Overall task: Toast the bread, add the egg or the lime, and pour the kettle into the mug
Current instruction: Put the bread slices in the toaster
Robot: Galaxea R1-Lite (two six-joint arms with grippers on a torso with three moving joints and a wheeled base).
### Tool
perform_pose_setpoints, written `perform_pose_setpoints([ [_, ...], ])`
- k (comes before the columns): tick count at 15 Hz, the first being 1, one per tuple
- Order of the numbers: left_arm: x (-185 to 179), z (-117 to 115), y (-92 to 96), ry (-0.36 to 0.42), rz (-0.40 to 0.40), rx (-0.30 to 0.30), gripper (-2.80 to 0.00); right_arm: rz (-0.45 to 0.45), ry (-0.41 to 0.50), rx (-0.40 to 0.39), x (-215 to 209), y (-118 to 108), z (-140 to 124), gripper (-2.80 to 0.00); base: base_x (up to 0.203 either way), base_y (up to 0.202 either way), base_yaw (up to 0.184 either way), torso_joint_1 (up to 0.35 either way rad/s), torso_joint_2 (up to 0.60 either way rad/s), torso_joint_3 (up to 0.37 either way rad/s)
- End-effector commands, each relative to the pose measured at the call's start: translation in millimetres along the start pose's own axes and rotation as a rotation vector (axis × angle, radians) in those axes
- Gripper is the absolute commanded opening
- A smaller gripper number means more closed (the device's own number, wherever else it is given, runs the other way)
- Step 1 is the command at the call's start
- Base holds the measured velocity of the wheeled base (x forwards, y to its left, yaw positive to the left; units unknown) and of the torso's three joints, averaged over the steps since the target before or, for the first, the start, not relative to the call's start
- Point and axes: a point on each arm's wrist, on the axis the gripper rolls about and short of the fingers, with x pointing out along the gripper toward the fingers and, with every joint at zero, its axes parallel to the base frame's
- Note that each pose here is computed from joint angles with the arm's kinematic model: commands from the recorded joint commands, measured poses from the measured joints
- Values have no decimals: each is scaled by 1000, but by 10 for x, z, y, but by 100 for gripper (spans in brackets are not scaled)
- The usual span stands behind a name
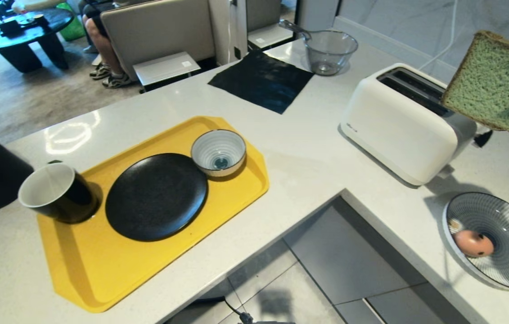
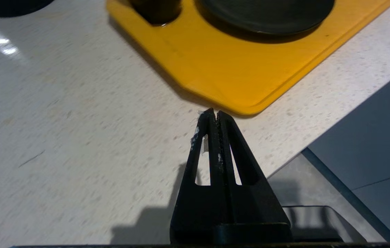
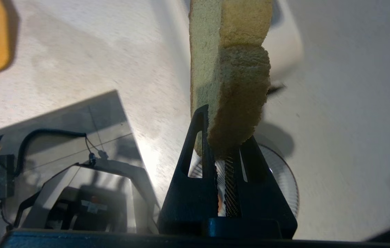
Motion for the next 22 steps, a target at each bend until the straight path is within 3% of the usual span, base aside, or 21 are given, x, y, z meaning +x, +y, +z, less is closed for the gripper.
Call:
perform_pose_setpoints([
  [1,9,-38,0,13,0,-1,-280,1,1,-3,-2,1,2,-280,-1,7,-175,2,5,2],
  [6,9,-38,0,13,0,-1,-280,10,-13,-26,5,1,23,-280,1,6,-135,1,3,1],
  [9,9,-38,0,13,0,-1,-280,91,-102,-50,8,11,115,-280,0,0,0,0,0,0],
  [14,9,-38,0,13,0,-1,-280,105,-163,-124,165,-10,389,-280,0,0,0,0,0,0],
  [16,9,-38,0,13,0,-1,-280,97,-179,-213,218,-23,515,-280,0,0,0,0,0,0],
  [22,9,-38,0,13,0,-1,-280,149,-87,-535,450,-21,615,-280,0,0,0,0,0,0],
])
